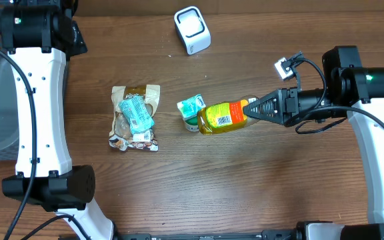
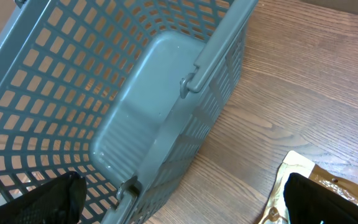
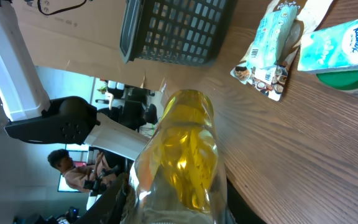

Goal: Scan the item barcode
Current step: 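Lift and tilt the yellow bottle sideways with the right gripper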

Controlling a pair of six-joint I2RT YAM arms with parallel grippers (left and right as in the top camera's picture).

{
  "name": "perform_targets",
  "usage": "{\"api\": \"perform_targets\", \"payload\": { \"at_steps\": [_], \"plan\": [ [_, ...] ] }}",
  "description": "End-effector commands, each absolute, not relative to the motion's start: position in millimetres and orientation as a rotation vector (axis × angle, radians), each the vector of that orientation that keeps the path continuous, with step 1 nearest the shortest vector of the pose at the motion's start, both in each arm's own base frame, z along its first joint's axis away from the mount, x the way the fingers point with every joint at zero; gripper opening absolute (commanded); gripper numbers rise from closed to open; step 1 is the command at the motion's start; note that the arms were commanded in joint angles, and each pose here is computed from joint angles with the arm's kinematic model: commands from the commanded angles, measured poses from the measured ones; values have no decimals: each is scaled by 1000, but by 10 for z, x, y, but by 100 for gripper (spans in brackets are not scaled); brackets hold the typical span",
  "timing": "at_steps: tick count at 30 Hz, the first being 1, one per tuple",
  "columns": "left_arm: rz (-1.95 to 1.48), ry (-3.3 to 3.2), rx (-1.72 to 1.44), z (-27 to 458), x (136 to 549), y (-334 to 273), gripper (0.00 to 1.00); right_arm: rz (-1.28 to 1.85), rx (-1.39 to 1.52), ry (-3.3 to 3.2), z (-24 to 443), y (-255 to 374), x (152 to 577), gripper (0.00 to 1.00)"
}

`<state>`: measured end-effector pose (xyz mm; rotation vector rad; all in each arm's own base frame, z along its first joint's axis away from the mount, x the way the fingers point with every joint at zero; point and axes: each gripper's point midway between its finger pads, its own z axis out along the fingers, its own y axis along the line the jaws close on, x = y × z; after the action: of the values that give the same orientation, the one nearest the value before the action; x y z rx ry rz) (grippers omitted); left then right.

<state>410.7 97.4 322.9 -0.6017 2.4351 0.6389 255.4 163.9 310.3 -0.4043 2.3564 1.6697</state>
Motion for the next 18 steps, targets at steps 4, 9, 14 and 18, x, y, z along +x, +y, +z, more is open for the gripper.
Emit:
{"api": "perform_targets", "payload": {
  "at_steps": [4,9,14,18],
  "plan": [
    [658,2409,-589,3328,4097,997,100,1724,-414,2281,3293,1655,2518,4],
    [658,2409,-589,3329,4096,998,100,1718,-435,2276,3289,1654,2498,5],
    [658,2409,-589,3328,4097,997,100,1711,-477,2271,3278,1653,2426,4],
    [658,2409,-589,3328,4097,997,99,1716,-492,2272,3278,1653,2376,4]
  ]
}}
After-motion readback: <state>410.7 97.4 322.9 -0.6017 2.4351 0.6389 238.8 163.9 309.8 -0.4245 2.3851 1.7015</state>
